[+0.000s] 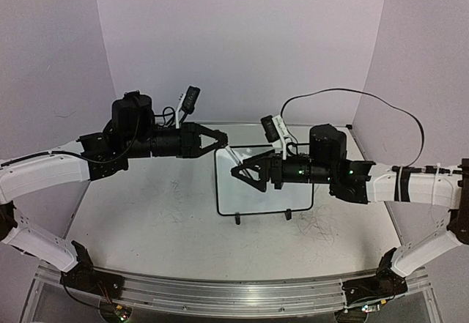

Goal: Write a sentence on the whiteboard
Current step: Open the pen cap from the whiteboard marker.

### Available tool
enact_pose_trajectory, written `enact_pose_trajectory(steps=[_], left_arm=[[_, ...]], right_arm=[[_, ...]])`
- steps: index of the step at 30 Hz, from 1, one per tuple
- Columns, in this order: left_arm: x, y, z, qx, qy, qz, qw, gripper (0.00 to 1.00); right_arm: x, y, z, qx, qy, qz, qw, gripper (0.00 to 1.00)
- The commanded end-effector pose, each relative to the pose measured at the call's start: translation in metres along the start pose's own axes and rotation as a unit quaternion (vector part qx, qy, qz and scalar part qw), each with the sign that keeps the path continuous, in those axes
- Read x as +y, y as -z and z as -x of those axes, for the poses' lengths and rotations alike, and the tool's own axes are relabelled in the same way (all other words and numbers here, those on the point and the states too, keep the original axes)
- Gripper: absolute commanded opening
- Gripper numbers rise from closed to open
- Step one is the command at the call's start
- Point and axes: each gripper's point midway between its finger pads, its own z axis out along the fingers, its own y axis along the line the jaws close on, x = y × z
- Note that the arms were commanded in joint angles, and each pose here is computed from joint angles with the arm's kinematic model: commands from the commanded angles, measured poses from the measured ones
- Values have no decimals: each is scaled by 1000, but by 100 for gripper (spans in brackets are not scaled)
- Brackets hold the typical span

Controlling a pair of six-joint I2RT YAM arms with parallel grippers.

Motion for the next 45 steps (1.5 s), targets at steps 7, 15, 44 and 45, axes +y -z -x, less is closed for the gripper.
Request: enact_pose_trajectory(steps=[7,15,44,45], left_arm=[[-44,16,68,-126,7,-63,990,0],[-49,14,69,-145,36,-103,983,0],[-34,-4,53,-130,69,-120,982,0],[-34,-4,52,-128,69,-120,982,0]], right_arm=[[5,53,50,-192,-81,-9,978,98],[46,56,71,-240,-100,139,956,87],[62,37,107,-263,-93,197,940,21],[62,36,106,-263,-94,197,940,21]])
